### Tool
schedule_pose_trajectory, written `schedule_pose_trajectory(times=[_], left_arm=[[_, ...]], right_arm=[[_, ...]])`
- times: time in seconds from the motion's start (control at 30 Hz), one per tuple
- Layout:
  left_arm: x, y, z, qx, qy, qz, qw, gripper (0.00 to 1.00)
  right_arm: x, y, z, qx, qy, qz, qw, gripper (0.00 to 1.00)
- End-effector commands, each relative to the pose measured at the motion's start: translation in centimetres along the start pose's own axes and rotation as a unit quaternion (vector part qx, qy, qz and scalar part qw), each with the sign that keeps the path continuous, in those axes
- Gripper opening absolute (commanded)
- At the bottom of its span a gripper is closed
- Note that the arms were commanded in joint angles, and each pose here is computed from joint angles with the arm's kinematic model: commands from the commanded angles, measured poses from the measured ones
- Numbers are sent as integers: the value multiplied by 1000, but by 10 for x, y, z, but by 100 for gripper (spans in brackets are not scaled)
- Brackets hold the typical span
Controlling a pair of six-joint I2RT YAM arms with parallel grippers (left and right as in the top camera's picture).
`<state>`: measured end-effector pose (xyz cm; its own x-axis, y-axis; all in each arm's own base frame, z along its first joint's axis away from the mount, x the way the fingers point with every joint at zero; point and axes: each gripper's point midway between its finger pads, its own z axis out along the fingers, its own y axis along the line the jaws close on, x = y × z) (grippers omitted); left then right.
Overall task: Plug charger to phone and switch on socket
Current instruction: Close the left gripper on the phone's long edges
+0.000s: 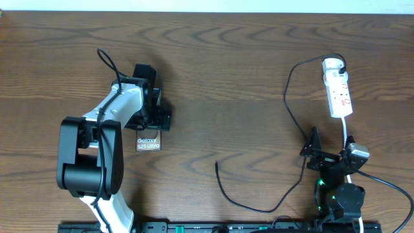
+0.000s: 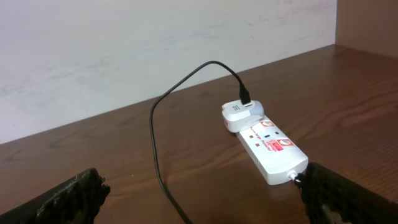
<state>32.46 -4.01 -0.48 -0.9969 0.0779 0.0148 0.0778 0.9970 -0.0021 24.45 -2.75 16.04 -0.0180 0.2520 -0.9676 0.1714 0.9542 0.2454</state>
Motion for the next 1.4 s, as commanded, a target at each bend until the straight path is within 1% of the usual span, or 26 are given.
schedule_pose_trajectory(times=[0.0, 0.33, 0.43, 0.93, 1.03, 1.2, 1.37], left_arm=[[15, 0, 16, 0, 28, 2, 1000, 98], [15, 0, 16, 0, 28, 2, 1000, 100], [15, 0, 16, 0, 28, 2, 1000, 94], [15, 0, 16, 0, 28, 2, 1000, 93], [15, 0, 16, 0, 28, 2, 1000, 90], [15, 0, 16, 0, 28, 2, 1000, 89], [15, 0, 16, 0, 28, 2, 1000, 84]], right_arm=[[2, 1, 0, -2, 2, -7, 1000, 99], [2, 1, 0, -2, 2, -7, 1000, 99], [2, 1, 0, -2, 2, -7, 1000, 99], [1, 1, 0, -2, 2, -7, 1000, 99], [2, 1, 0, -2, 2, -7, 1000, 99], [2, 1, 0, -2, 2, -7, 1000, 99], [2, 1, 0, -2, 2, -7, 1000, 99]])
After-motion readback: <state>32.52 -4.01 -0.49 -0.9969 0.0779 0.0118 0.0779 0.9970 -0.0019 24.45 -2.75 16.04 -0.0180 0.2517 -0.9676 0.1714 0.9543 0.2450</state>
